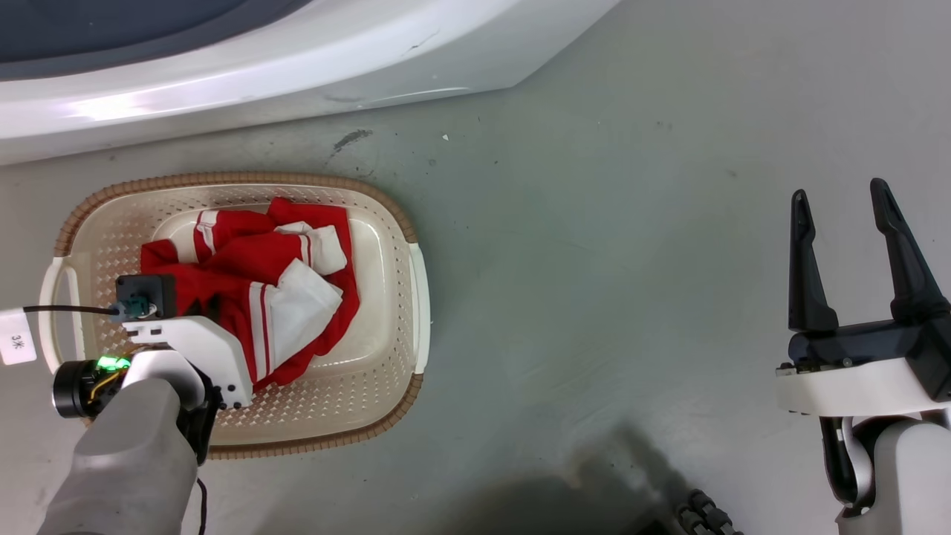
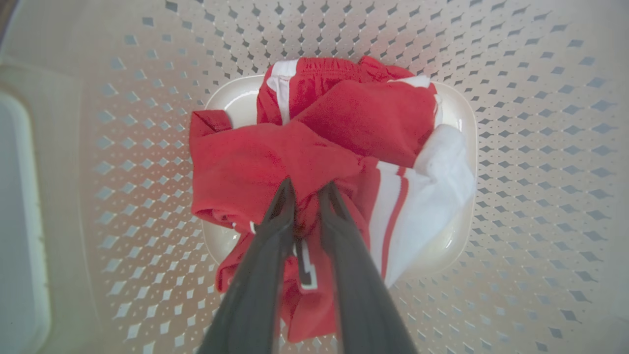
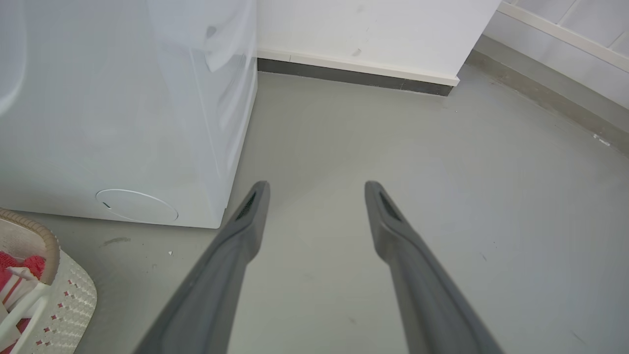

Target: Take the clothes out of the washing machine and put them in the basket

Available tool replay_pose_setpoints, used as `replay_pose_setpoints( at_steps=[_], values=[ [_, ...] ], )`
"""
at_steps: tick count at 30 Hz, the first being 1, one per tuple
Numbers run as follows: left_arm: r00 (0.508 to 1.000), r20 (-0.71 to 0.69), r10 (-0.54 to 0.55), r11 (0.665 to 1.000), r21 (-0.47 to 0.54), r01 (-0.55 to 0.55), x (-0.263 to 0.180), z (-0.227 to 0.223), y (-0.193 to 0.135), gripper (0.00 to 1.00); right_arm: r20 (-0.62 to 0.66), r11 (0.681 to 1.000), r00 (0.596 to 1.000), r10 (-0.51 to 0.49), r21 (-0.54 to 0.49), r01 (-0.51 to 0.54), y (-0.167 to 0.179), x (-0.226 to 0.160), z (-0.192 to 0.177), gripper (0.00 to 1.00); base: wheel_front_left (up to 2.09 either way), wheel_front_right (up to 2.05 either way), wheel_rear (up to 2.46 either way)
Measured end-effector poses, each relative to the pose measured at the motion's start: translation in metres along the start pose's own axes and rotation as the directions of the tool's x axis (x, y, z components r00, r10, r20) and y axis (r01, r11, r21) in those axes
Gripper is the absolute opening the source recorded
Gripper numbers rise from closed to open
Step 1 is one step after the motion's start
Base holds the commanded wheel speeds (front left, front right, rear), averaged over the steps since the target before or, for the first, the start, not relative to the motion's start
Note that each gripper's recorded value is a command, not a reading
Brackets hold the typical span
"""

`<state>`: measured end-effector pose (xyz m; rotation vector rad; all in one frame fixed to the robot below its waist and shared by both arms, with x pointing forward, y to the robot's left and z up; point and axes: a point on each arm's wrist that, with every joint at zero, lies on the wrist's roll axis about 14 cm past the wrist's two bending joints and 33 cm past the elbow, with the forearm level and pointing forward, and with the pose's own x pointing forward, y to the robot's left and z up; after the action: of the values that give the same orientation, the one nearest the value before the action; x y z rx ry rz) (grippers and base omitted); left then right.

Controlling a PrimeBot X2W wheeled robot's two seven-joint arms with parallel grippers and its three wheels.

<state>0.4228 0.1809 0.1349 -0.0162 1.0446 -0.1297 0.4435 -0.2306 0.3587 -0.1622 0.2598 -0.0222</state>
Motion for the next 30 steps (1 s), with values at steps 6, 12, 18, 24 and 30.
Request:
replay_pose_setpoints(
  at_steps=[6, 12, 18, 24, 30],
  values=[
    [1.000, 0.030, 0.000, 1.000, -0.019, 0.000, -0.009, 0.008, -0.004, 1.00, 0.027, 1.000, 1.000, 0.006, -0.002, -0.006, 0.002, 0.000, 0.010, 1.00, 0.00, 0.00, 0.00],
    [0.996, 0.083, 0.015, 0.998, -0.054, -0.011, -0.030, 0.023, 0.001, 1.00, 0.072, 1.000, 0.997, 0.007, 0.004, -0.007, 0.002, -0.003, 0.029, 1.00, 0.00, 0.00, 0.00],
    [0.972, 0.234, 0.014, 0.997, -0.076, 0.004, -0.063, 0.064, 0.003, 1.00, 0.136, 1.000, 0.991, 0.007, 0.010, -0.008, 0.002, -0.011, 0.055, 1.00, 0.00, 0.00, 0.00],
    [0.889, 0.457, 0.007, 0.997, -0.069, 0.028, -0.115, 0.123, 0.003, 1.00, 0.204, 1.000, 0.979, -0.010, 0.016, 0.007, -0.004, -0.025, 0.084, 1.00, 0.00, 0.00, 0.00],
    [0.690, 0.723, 0.023, 0.998, -0.056, 0.025, -0.199, 0.191, 0.005, 1.00, 0.283, 1.000, 0.959, -0.007, 0.030, -0.001, -0.002, -0.040, 0.114, 1.00, 0.00, 0.00, 0.00]
  ],
)
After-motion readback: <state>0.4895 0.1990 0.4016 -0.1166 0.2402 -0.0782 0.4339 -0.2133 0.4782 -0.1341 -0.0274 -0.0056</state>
